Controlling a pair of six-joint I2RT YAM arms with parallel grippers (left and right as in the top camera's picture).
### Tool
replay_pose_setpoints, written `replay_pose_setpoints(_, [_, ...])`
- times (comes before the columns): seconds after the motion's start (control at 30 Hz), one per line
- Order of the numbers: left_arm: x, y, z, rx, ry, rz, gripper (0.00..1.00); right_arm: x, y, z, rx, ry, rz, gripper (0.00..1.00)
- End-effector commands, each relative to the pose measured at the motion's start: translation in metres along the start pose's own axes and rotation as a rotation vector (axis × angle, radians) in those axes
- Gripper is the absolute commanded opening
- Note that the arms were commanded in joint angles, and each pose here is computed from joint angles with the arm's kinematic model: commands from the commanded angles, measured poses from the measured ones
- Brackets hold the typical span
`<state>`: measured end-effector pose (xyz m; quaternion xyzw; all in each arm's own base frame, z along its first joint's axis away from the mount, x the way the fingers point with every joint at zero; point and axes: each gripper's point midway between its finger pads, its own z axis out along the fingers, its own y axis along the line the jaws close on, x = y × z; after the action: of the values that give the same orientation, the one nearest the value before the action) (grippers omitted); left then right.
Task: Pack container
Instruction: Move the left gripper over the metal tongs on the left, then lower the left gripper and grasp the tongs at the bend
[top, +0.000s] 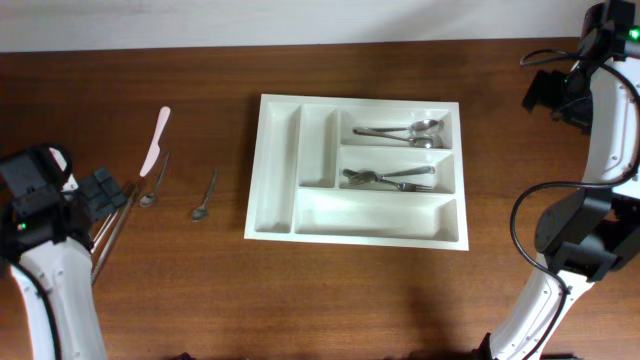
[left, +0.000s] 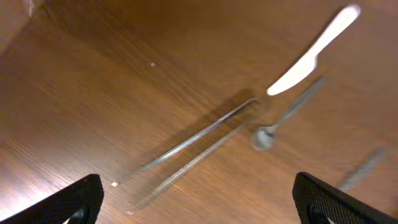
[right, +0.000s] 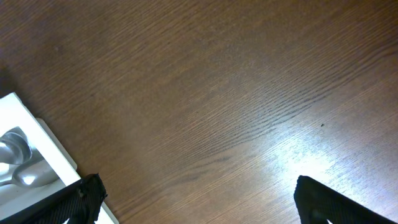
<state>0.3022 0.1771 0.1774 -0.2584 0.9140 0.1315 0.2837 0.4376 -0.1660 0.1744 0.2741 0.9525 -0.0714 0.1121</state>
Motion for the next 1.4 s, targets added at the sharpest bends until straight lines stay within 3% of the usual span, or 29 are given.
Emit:
replay_pose_setpoints(0.0, [0.01, 0.012, 0.035, -0.092, 0.099, 0.142, 0.99, 0.001, 0.0, 0.003, 0.017, 0.005, -0.005, 0.99])
replay_pose_setpoints(0.27, [0.051, 0.007, 0.083, -0.08, 0.302, 0.224, 0.99, 0.001, 0.0, 0.003, 0.017, 0.005, -0.005, 0.99])
replay_pose_setpoints(0.67, [0.033, -0.001, 0.107, -0.058, 0.226, 0.269, 0.99, 0.001, 0.0, 0.003, 0.017, 0.005, -0.005, 0.99])
replay_pose_setpoints(0.9, [0.027, -0.022, 0.117, 0.065, 0.185, 0.348, 0.99, 0.001, 0.0, 0.003, 0.017, 0.005, -0.005, 0.99])
replay_pose_setpoints(1.0, [0.03, -0.034, 0.119, 0.134, 0.185, 0.38, 0.99, 0.001, 0.0, 0.003, 0.017, 0.005, -0.005, 0.99])
replay_pose_setpoints(1.37, [0.055, -0.036, 0.14, 0.145, 0.274, 0.386, 0.99, 0.001, 0.0, 0.003, 0.017, 0.005, -0.005, 0.99])
